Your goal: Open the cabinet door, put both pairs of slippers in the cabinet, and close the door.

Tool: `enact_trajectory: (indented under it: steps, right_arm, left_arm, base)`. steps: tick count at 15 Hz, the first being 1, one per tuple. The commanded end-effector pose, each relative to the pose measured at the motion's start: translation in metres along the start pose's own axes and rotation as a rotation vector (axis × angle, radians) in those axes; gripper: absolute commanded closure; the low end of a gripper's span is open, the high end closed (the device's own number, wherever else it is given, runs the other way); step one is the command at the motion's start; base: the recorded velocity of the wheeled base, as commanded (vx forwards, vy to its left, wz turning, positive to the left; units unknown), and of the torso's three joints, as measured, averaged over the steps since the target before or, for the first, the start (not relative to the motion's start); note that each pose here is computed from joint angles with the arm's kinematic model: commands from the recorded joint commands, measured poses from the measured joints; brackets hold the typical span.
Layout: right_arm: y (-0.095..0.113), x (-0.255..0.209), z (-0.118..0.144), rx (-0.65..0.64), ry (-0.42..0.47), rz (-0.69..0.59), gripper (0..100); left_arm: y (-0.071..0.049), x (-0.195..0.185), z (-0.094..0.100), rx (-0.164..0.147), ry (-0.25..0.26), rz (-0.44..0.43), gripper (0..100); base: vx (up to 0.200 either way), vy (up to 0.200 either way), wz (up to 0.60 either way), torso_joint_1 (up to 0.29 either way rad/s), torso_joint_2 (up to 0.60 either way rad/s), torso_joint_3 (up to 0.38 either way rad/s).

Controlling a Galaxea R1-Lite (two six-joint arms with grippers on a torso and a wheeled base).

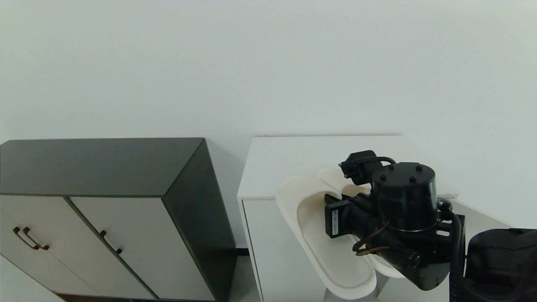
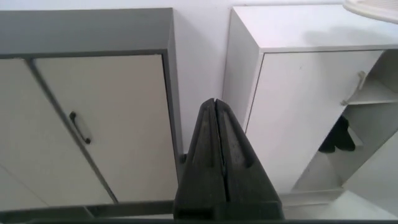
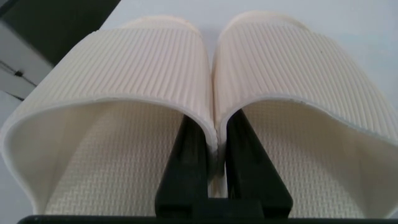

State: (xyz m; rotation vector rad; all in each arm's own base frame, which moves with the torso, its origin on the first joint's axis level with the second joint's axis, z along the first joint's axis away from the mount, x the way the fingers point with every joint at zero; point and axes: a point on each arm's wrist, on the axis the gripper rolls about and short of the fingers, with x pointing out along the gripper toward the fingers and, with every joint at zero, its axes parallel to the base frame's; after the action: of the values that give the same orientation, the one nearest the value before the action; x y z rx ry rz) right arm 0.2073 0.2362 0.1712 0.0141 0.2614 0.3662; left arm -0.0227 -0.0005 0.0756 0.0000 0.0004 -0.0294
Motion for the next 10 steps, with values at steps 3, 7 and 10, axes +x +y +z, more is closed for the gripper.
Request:
enact_trajectory:
  steps: [3, 7, 10]
  right_arm:
    - [-0.001, 0.0, -0.003, -0.007, 0.01, -0.002, 100]
    - [-0.004, 0.003, -0.007, -0.006, 0.023, -0.015, 100]
    - [-0.006, 0.01, -0.012, -0.01, 0.04, -0.029, 100]
  left_arm:
    - [0.0, 0.0, 0.0, 0.0, 0.001, 0.002, 100]
    - [0.0, 0.0, 0.0, 0.0, 0.001, 0.0, 100]
    - [0.0, 0.0, 0.0, 0.005, 0.001, 0.0, 100]
  base:
    - [-0.2, 0.0, 0.0, 0.001, 0.0, 0.004]
    - [-0.05, 0.0, 0.0, 0.001, 0.0, 0.001]
    - [0.0, 0.0, 0.0, 0.0, 0.0, 0.0]
